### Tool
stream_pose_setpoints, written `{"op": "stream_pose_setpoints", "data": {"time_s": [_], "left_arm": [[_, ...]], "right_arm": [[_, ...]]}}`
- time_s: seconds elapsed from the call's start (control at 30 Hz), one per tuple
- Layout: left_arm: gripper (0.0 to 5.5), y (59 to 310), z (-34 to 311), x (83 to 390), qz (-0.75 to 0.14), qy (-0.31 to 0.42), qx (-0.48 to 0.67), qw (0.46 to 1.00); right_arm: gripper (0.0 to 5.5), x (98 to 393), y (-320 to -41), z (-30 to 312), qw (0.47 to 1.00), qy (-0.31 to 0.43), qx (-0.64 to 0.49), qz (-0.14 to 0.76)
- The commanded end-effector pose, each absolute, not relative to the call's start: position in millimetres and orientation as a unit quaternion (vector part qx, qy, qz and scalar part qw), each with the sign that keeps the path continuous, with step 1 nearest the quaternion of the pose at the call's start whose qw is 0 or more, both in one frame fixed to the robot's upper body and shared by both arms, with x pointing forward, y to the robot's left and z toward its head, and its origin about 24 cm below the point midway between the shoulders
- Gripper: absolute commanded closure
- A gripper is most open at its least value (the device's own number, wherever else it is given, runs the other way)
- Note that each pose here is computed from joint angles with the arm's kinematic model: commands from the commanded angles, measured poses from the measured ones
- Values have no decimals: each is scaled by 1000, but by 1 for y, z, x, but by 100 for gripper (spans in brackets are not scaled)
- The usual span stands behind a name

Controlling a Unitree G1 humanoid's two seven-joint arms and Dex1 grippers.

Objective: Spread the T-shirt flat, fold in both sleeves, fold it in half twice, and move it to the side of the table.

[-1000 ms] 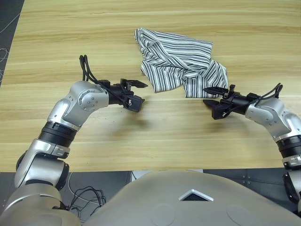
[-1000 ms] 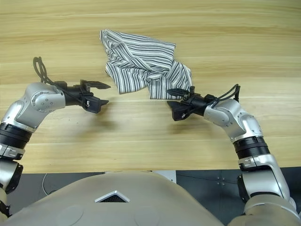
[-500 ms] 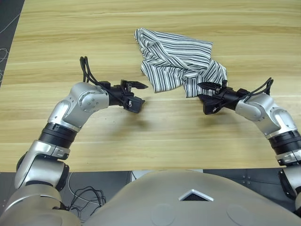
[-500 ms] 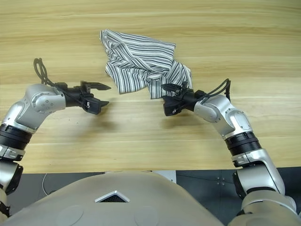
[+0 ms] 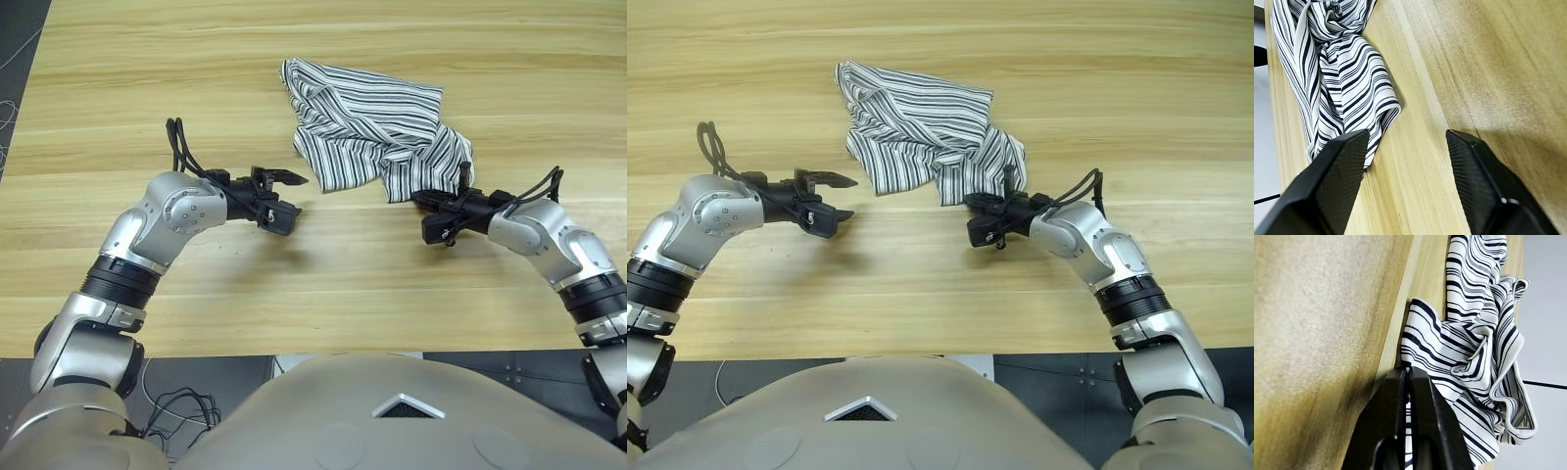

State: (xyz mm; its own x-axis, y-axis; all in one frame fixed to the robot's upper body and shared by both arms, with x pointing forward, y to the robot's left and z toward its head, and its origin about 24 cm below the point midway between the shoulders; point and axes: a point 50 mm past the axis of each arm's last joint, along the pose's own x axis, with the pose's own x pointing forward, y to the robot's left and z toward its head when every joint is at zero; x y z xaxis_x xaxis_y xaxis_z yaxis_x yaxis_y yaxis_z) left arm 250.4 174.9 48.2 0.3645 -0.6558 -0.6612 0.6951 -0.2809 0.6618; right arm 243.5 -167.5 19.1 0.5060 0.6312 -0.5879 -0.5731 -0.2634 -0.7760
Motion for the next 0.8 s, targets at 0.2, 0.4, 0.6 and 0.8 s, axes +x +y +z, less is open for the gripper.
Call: {"op": "stream_pose_setpoints", "data": {"time_s": [0.2, 0.4, 0.6, 0.8], "left_arm": [[259, 176, 49, 253, -560, 21, 574, 597], [259, 179, 51, 256, -560, 33, 566, 604], [259, 182, 50, 258, -556, 35, 567, 607], [259, 178, 50, 259, -560, 34, 564, 606]], "right_arm": [[536, 233, -158, 31, 678, 3, -459, 575], [536, 220, -132, 121, 654, -29, -284, 700], [536, 238, -119, 165, 666, -52, -279, 689], [462, 248, -149, 140, 669, 44, -341, 659]]}}
